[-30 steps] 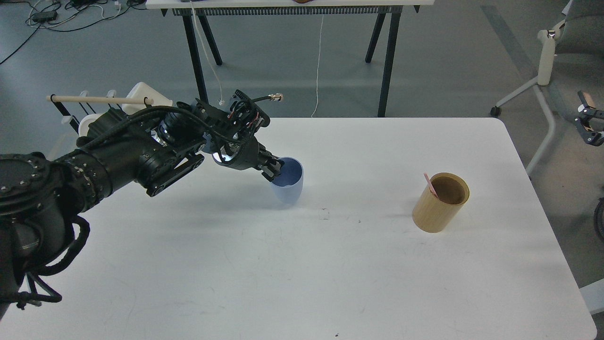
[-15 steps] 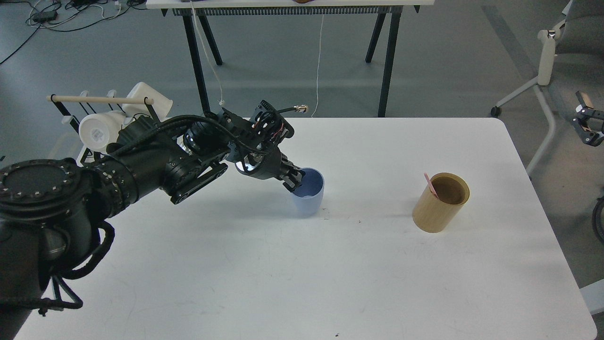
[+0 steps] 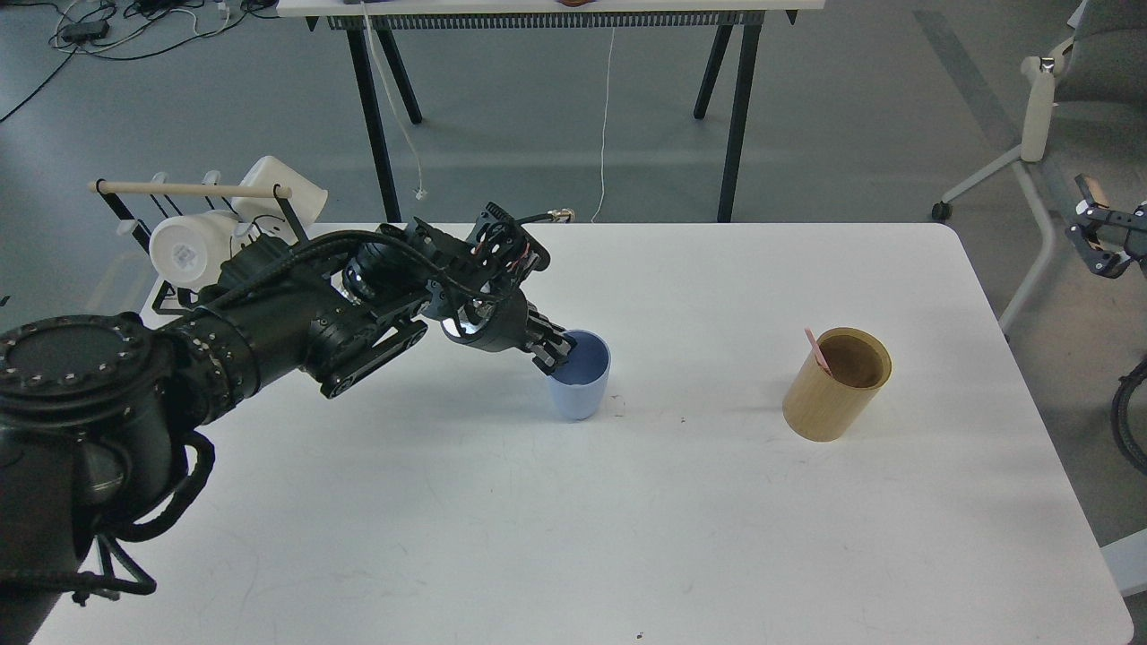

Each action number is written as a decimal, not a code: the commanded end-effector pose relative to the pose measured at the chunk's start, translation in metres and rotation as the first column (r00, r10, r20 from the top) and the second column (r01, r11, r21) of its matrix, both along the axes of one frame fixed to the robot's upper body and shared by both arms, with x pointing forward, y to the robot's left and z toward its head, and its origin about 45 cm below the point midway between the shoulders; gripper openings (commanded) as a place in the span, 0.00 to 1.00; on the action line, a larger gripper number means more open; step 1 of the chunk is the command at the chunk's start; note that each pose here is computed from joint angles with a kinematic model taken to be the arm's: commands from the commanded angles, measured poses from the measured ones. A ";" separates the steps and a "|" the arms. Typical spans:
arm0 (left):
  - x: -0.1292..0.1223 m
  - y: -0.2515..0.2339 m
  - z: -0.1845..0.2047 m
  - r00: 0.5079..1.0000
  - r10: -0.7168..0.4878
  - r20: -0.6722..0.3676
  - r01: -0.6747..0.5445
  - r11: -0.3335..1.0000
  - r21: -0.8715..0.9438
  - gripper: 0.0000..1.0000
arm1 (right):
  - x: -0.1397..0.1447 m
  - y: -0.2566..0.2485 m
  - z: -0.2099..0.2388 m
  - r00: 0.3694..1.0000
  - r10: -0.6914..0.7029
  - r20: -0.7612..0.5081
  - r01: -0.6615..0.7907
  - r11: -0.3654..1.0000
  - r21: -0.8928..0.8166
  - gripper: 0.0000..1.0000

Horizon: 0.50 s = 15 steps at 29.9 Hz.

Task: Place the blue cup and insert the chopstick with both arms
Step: 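Set the blue cup down and open the left gripper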

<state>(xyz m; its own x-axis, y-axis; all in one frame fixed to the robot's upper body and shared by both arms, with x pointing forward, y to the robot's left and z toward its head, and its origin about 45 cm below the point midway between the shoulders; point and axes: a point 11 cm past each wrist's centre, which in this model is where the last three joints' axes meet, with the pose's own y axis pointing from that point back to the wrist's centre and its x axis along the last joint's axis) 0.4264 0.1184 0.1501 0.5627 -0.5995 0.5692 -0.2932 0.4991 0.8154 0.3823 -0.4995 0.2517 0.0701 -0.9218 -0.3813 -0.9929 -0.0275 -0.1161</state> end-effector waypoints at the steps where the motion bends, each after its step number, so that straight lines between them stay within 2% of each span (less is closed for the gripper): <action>1: -0.001 0.003 0.000 0.999 0.034 -0.038 -0.035 0.999 -0.019 0.49 | 0.001 0.003 0.000 1.000 0.006 0.002 -0.006 1.000 0.003 0.99; 2: -0.001 0.004 0.001 0.998 0.040 -0.045 -0.041 0.999 -0.023 0.53 | 0.002 0.004 0.000 1.000 0.009 0.002 -0.009 1.000 0.002 0.99; 6: 0.005 0.006 0.010 0.993 0.098 -0.070 -0.105 0.990 -0.098 0.84 | 0.002 0.008 0.002 0.999 0.038 -0.006 -0.038 0.999 -0.039 0.99; 8: 0.008 0.013 0.016 0.987 0.135 -0.091 -0.146 0.981 -0.127 0.92 | 0.003 0.020 0.002 0.994 0.102 -0.026 -0.104 0.988 -0.111 0.99; 11: 0.020 0.027 0.034 0.959 0.239 -0.152 -0.272 0.926 -0.262 0.96 | 0.002 0.047 0.002 0.964 0.251 -0.092 -0.268 0.914 -0.305 0.99; 15: 0.031 0.032 0.060 0.894 0.333 -0.300 -0.444 0.750 -0.490 0.98 | -0.011 0.065 0.021 0.903 0.391 -0.179 -0.423 0.731 -0.536 0.99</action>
